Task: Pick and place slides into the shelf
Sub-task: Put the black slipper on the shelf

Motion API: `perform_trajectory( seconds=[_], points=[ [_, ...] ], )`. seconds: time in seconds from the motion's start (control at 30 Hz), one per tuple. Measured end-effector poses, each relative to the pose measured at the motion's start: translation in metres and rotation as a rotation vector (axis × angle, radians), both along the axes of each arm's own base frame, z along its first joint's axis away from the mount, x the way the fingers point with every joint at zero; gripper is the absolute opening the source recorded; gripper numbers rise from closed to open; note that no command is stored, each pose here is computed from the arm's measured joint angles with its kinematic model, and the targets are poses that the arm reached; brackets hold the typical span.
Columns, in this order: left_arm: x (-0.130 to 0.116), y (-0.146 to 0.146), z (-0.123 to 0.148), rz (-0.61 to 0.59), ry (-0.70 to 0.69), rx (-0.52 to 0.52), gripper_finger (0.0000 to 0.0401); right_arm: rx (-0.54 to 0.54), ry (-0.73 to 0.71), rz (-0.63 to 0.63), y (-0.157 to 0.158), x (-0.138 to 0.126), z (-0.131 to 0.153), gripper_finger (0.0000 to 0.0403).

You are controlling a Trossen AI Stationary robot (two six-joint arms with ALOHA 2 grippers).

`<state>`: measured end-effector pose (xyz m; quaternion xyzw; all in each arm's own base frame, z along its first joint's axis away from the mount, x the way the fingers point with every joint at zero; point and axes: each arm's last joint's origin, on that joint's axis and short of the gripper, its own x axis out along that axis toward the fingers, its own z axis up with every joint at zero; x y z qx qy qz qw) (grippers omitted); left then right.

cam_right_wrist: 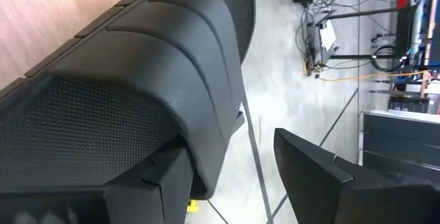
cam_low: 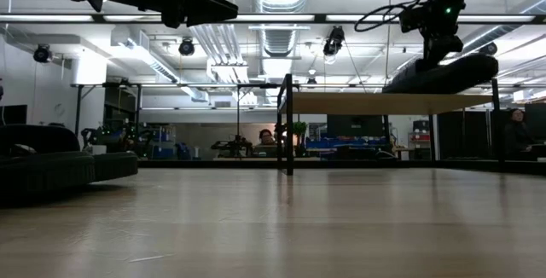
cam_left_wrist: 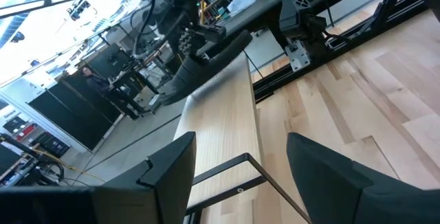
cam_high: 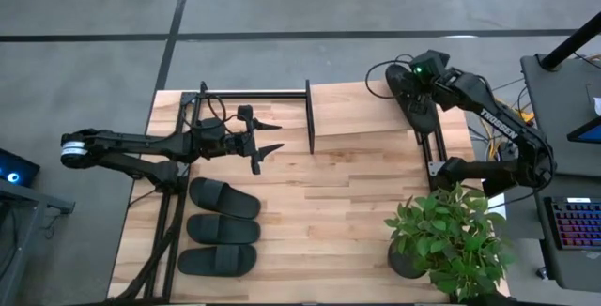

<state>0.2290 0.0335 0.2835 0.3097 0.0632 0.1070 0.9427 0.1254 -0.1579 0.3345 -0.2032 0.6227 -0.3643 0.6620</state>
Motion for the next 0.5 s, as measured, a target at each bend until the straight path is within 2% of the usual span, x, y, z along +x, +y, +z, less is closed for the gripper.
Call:
perform_trajectory(
  seconds=[0.2, 0.5],
  points=[
    [0.0, 0.0, 0.0, 0.0, 0.0, 0.0, 0.0212, 0.016, 0.041, -0.005, -0.0013, 0.0006, -0.0103, 0.0197],
    [0.0, 0.0, -0.0001, 0.0, 0.001, 0.0, 0.0212, 0.046, 0.027, 0.013, 0.0004, 0.0005, -0.0111, 0.0215]
  ],
)
